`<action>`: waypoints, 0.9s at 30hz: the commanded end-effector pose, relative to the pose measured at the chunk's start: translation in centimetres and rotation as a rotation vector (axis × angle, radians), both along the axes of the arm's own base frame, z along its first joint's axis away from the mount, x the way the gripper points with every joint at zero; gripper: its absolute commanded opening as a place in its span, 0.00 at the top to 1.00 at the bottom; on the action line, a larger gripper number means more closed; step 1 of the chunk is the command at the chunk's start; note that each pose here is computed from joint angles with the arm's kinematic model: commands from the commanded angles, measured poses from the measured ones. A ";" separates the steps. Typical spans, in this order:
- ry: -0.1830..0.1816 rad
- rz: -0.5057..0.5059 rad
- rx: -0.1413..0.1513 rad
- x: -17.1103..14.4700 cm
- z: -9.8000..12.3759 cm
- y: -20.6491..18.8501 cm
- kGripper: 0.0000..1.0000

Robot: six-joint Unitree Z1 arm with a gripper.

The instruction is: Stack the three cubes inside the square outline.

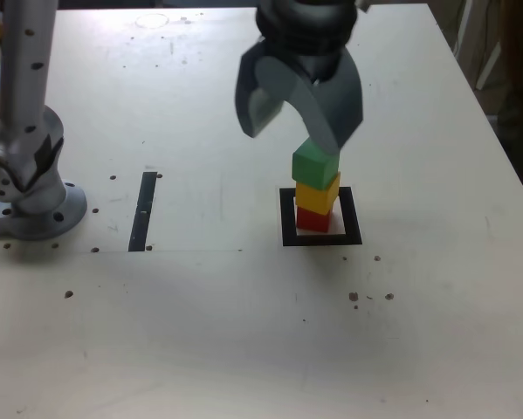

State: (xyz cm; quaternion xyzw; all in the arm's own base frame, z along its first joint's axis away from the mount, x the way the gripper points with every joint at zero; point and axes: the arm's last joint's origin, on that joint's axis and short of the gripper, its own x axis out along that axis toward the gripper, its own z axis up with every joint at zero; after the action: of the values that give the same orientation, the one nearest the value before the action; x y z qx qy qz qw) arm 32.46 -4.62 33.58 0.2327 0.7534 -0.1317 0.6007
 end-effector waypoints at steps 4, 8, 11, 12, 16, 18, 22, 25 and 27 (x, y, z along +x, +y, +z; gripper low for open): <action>0.026 0.050 0.021 -3.2 0.3 0.9 0.00; 0.033 0.104 0.031 -5.9 0.2 1.6 0.00; 0.037 0.148 0.043 -7.9 0.0 1.9 0.01; 0.040 0.168 0.048 -8.7 -0.2 2.0 0.01; 0.049 0.224 0.052 -10.7 -1.5 2.3 0.01; 0.051 0.253 0.046 -11.4 -2.4 2.3 0.01; 0.053 0.309 0.026 -12.4 -4.5 2.3 0.01; 0.061 0.339 0.013 -12.9 -6.1 2.2 0.01; 0.068 0.352 0.010 -13.3 -7.0 2.3 0.01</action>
State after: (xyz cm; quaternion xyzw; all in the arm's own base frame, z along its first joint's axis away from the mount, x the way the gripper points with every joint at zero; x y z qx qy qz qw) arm 19.50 -2.40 27.32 0.1019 0.8020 -0.0304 0.5877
